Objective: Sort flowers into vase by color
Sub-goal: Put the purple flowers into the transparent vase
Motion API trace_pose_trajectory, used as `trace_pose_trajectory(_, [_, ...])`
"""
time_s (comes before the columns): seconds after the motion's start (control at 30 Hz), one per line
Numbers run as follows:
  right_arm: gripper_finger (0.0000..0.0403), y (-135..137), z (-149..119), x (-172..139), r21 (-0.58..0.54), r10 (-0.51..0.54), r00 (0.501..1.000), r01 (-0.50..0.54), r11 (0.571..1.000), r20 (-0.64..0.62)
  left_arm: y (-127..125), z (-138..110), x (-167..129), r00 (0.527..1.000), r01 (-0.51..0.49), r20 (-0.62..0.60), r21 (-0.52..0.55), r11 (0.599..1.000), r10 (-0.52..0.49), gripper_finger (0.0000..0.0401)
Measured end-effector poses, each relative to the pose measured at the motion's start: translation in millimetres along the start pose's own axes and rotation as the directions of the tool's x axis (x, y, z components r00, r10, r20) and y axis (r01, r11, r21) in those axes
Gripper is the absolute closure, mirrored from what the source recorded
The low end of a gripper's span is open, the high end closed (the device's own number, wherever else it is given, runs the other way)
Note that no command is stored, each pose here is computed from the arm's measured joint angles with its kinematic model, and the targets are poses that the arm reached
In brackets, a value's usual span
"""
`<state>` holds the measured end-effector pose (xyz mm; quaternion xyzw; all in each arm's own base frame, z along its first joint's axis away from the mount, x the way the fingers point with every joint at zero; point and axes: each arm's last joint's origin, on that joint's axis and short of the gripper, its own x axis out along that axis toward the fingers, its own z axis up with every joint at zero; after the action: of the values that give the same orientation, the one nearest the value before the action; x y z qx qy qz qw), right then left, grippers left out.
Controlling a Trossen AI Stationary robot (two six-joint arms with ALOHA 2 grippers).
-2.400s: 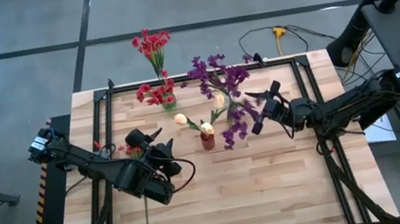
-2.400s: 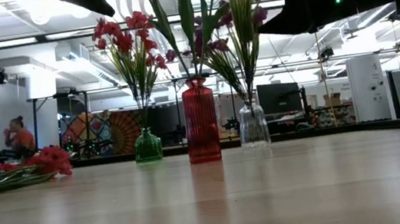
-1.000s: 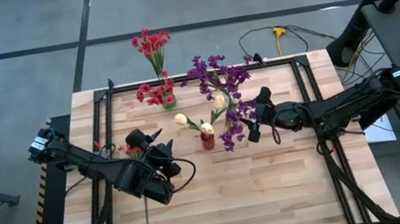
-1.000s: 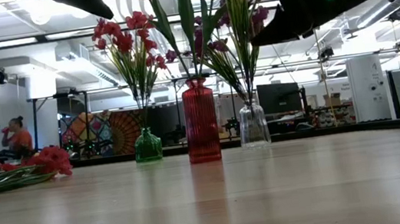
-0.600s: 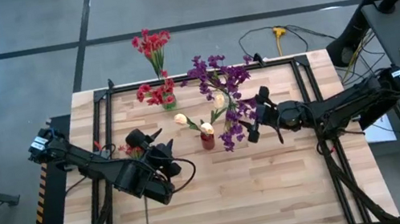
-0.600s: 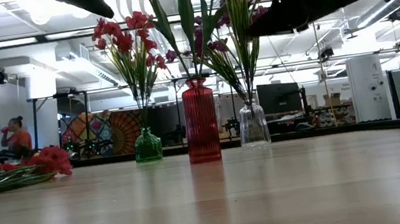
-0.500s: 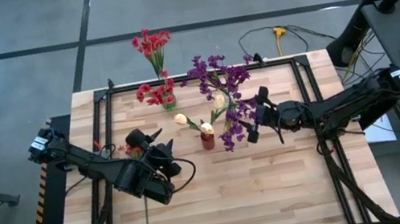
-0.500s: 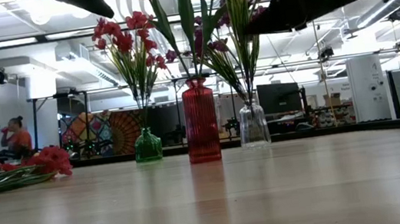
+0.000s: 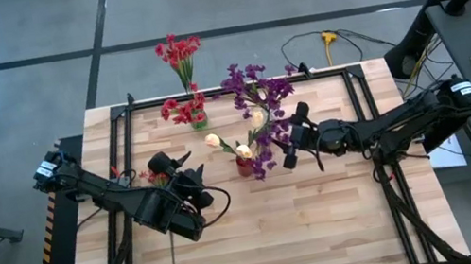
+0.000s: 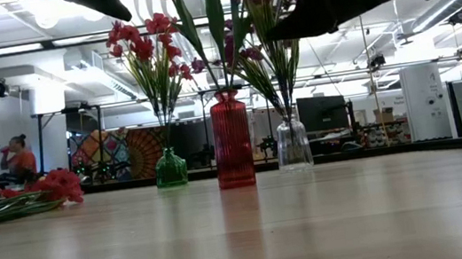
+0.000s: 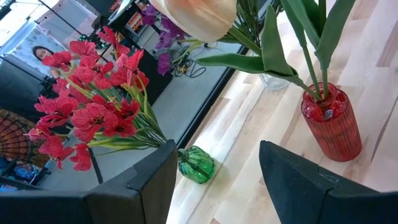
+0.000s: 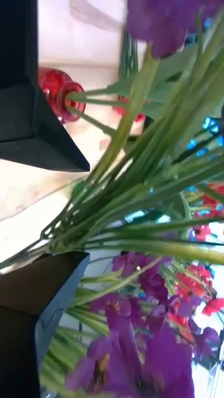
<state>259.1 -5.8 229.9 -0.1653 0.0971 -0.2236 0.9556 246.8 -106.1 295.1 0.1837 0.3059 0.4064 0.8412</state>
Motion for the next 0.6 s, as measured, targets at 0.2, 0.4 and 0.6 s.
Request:
trace_pose_trajectory(0.2, [0.0219,-1.0,0.7,-0.6,0.002,-0.017,1.000,0.017,1.000,-0.001,0.0,0.0,0.0,1.000,0.000,0.000,0.003,1.000,0.000,0.0191])
trace_pose_trajectory(0.4, [0.0263,-1.8,0.8,-0.4,-0.007,-0.020,1.000,0.020,1.000,-0.001,0.0,0.0,0.0,1.000,0.000,0.000,0.003,1.000,0.000,0.0191])
trace_pose_trajectory(0.6, [0.0316,-2.9,0.5,-0.1,-0.022,-0.024,1.000,0.024,0.999,-0.002,0.0,0.0,0.0,1.000,0.000,-0.001,0.003,1.000,0.000,0.0191])
